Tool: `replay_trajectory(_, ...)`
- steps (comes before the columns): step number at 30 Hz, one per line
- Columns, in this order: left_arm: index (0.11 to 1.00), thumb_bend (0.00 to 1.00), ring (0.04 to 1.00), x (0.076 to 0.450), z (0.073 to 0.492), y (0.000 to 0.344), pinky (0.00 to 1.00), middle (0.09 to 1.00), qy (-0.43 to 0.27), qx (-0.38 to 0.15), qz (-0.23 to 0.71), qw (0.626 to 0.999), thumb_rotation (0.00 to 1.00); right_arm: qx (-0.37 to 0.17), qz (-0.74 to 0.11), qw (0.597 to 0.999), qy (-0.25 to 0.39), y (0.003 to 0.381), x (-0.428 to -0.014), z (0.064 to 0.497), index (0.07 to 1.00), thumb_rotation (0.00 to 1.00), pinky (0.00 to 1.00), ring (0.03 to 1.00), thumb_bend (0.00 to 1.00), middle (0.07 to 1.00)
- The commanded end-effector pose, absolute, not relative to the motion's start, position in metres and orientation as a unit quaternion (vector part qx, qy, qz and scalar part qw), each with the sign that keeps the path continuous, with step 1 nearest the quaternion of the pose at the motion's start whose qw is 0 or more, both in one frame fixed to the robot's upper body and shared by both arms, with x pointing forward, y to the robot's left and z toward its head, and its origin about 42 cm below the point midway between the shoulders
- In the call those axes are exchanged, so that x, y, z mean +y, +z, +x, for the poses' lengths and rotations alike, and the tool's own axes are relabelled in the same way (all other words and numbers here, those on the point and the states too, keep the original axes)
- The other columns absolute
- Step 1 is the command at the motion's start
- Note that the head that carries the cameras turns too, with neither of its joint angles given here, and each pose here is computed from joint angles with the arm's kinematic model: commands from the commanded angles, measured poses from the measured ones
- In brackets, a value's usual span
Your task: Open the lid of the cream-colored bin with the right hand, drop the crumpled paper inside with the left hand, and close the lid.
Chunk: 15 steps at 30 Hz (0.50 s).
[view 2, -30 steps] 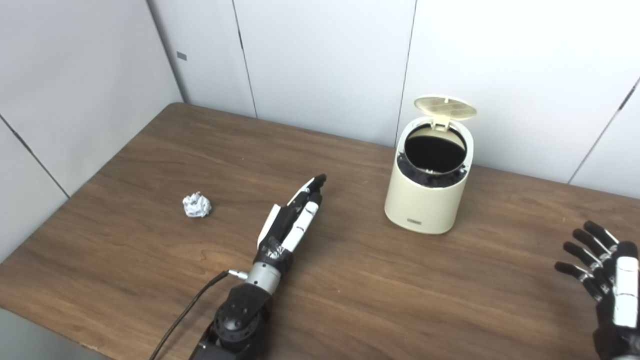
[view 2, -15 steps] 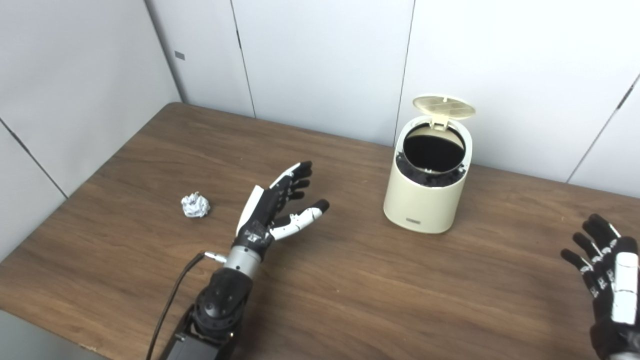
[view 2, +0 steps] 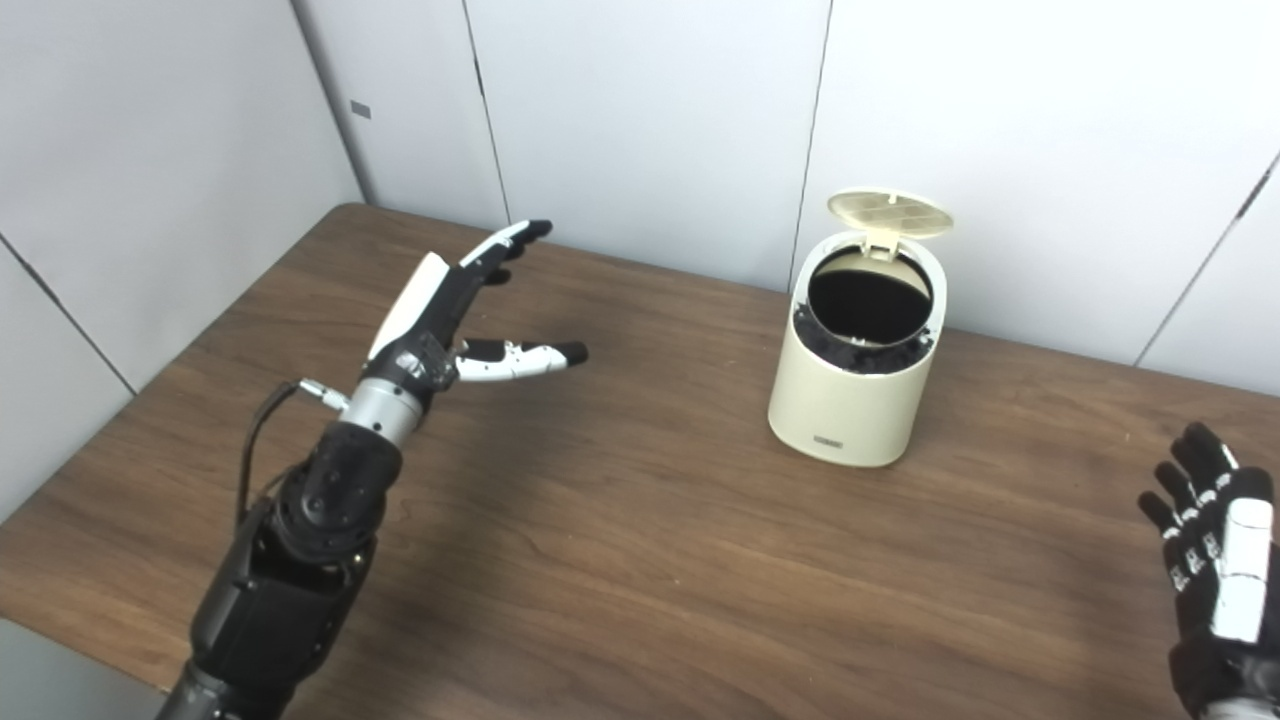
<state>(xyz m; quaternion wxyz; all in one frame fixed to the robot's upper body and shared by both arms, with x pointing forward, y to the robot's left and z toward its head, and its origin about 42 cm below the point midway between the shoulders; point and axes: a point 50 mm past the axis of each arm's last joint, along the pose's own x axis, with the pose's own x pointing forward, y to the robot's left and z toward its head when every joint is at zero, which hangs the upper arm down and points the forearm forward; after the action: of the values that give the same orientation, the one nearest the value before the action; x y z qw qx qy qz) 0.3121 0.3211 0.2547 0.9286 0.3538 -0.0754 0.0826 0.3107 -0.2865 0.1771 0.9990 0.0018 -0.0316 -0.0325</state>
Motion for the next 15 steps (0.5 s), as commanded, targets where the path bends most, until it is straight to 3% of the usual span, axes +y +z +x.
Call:
replay_trajectory(1, 0.902, 0.9, 0.951, 0.329, 0.315, 0.278, 0.91, 0.937, 0.092, -0.097, 0.386, 0.913, 0.25, -0.074, 0.006, 0.997, -0.025, 0.198, -0.283, 0.315, 0.927, 1.0, 0.92, 0.941, 0.44, 0.943)
replay_trajectory(7, 0.881, 0.89, 0.904, 0.361, 0.316, 0.294, 0.83, 0.9, 0.058, -0.06, 0.484, 0.871, 0.14, -0.077, -0.005, 0.996, -0.033, 0.199, -0.285, 0.315, 0.911, 1.0, 0.85, 0.916, 0.41, 0.927)
replay_trajectory(11, 0.855, 0.96, 0.887, 0.376, 0.311, 0.301, 0.77, 0.872, 0.027, -0.028, 0.554, 0.831, 0.05, -0.075, -0.01, 0.996, -0.036, 0.199, -0.285, 0.316, 0.891, 0.99, 0.79, 0.888, 0.45, 0.906)
replay_trajectory(15, 0.847, 0.99, 0.883, 0.389, 0.308, 0.305, 0.77, 0.866, 0.002, 0.014, 0.615, 0.789, 0.08, -0.073, -0.01, 0.997, -0.037, 0.2, -0.285, 0.316, 0.888, 0.99, 0.8, 0.892, 0.46, 0.908)
